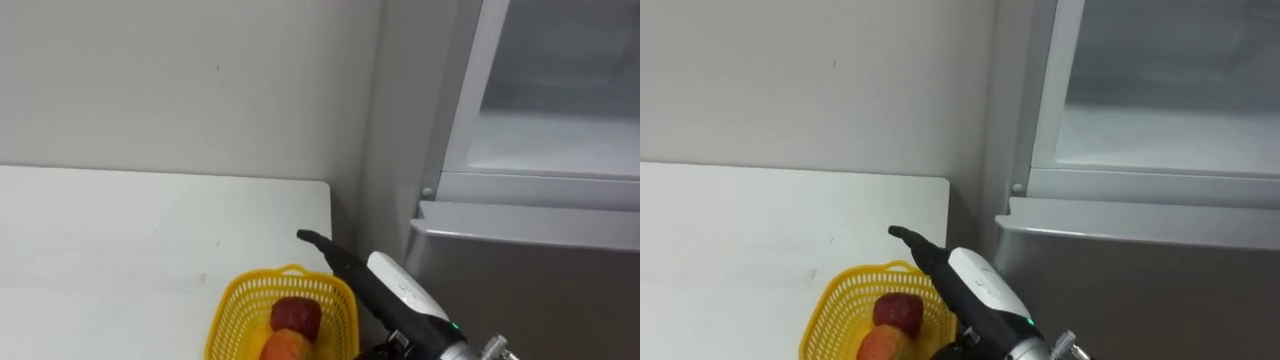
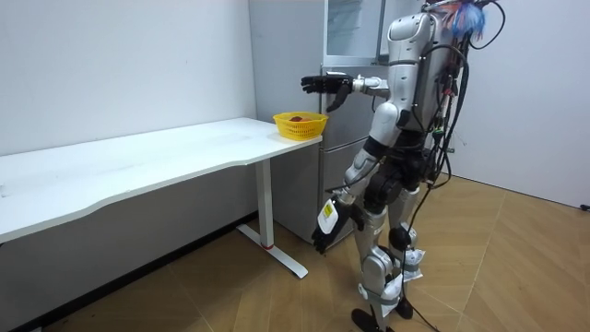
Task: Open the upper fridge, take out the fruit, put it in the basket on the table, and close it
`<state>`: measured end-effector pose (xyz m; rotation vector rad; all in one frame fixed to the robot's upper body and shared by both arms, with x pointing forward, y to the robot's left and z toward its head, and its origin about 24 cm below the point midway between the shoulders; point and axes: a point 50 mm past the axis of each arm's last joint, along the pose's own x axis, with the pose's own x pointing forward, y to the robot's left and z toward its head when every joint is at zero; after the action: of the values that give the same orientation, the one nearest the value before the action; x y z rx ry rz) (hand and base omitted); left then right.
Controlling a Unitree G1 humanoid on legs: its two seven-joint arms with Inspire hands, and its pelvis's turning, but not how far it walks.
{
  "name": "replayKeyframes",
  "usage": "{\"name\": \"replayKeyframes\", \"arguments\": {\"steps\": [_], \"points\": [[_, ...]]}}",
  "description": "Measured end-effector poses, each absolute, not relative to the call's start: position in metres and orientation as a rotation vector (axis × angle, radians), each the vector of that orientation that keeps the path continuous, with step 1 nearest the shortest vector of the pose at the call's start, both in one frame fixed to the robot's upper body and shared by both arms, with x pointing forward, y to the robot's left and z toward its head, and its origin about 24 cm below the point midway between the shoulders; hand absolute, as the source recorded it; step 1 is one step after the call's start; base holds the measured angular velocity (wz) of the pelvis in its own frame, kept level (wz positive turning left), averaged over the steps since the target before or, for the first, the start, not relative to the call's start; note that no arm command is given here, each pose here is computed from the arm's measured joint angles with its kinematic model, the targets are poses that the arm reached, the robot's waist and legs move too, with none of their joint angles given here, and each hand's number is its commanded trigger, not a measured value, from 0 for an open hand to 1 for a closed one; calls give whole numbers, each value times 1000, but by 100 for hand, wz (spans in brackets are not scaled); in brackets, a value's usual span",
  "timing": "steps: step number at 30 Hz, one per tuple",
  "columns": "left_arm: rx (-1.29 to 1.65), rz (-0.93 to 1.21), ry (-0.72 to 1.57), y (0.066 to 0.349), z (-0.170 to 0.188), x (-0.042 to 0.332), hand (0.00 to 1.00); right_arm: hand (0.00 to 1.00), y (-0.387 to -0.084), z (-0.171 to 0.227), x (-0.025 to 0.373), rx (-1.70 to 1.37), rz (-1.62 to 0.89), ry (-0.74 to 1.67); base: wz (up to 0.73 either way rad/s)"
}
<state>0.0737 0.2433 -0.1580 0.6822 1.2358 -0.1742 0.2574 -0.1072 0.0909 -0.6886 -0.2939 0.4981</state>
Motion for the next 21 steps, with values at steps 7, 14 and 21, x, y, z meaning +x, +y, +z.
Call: {"name": "replayKeyframes", "arguments": {"steps": [7,14,21], "points": [[690,-167,1248,244,-159,66,0,0,-117,85,247,-597,448,-266,-10],[676,-173,1302,243,-162,43,0,0,-128,61,227,-437,416,-145,0],[659,-178,1302,240,-163,43,0,0,-140,49,216,-293,370,-66,-5]]}}
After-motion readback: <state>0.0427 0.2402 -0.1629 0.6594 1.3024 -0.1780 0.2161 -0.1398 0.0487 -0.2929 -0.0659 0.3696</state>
